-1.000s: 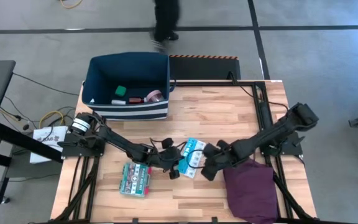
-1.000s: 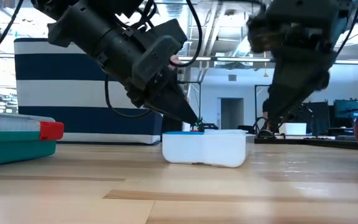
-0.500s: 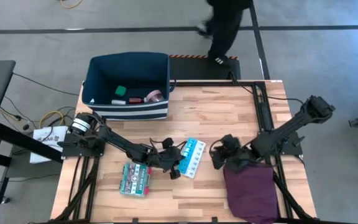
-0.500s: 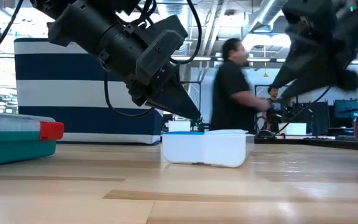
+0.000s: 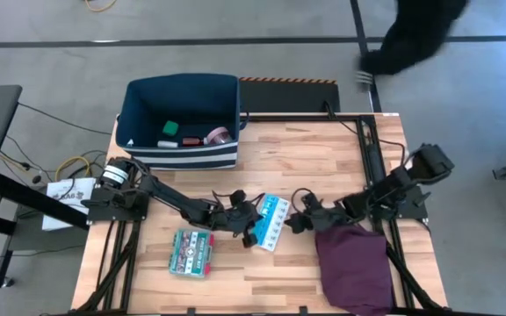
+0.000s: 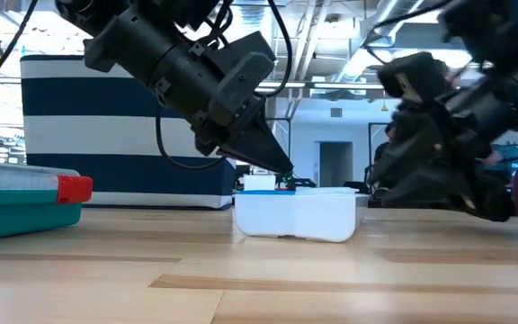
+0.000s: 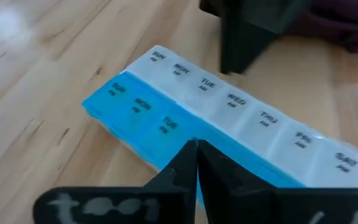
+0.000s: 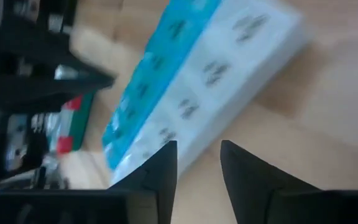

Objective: Pick & place medical supplies in basket/bin
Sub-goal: Put the white and blue pill organizer into the blue bin

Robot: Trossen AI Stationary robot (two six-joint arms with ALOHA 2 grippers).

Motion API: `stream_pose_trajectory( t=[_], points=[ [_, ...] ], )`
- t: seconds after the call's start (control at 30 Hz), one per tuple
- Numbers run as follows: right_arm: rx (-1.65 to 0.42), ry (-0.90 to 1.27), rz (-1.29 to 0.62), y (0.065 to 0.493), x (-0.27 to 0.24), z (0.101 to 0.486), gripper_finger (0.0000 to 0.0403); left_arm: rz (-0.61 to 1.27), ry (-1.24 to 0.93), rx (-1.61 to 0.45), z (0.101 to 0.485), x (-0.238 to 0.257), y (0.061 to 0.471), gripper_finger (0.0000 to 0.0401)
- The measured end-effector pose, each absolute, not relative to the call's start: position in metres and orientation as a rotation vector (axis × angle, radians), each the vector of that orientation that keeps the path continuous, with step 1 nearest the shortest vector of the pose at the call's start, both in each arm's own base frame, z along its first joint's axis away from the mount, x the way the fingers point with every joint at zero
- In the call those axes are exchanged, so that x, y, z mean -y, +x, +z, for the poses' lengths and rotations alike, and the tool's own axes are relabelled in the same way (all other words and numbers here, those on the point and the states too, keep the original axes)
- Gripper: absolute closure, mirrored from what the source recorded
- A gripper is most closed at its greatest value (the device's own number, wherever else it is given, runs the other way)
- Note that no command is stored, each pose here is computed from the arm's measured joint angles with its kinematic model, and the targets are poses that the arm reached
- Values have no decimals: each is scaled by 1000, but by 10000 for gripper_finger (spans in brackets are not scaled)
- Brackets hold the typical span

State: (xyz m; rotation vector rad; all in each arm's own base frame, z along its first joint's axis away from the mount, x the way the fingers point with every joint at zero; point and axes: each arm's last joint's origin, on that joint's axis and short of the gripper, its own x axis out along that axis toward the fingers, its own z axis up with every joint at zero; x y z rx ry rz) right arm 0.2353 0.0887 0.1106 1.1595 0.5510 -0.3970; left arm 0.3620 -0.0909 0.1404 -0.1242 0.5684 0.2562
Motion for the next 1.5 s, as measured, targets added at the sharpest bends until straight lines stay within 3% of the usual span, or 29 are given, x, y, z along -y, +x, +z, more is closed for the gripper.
stream_pose_trajectory(
  t=[0.43, 0.8, 1.03, 1.27, 1.5],
  points=[
    [-614, 1247, -386, 251, -93, 107, 300, 326, -117, -632, 134, 91, 356, 401],
    [-583, 1341, -543, 253, -75, 102, 300, 344, -255, -601, 134, 112, 349, 401],
    [-547, 1382, -557, 257, -65, 104, 300, 371, -141, -594, 134, 117, 346, 401],
    [-527, 1290, -447, 261, -68, 110, 300, 494, -98, -684, 126, 100, 340, 401],
    [-588, 1184, -421, 261, -63, 107, 291, 486, -101, -701, 125, 96, 341, 401]
  ],
)
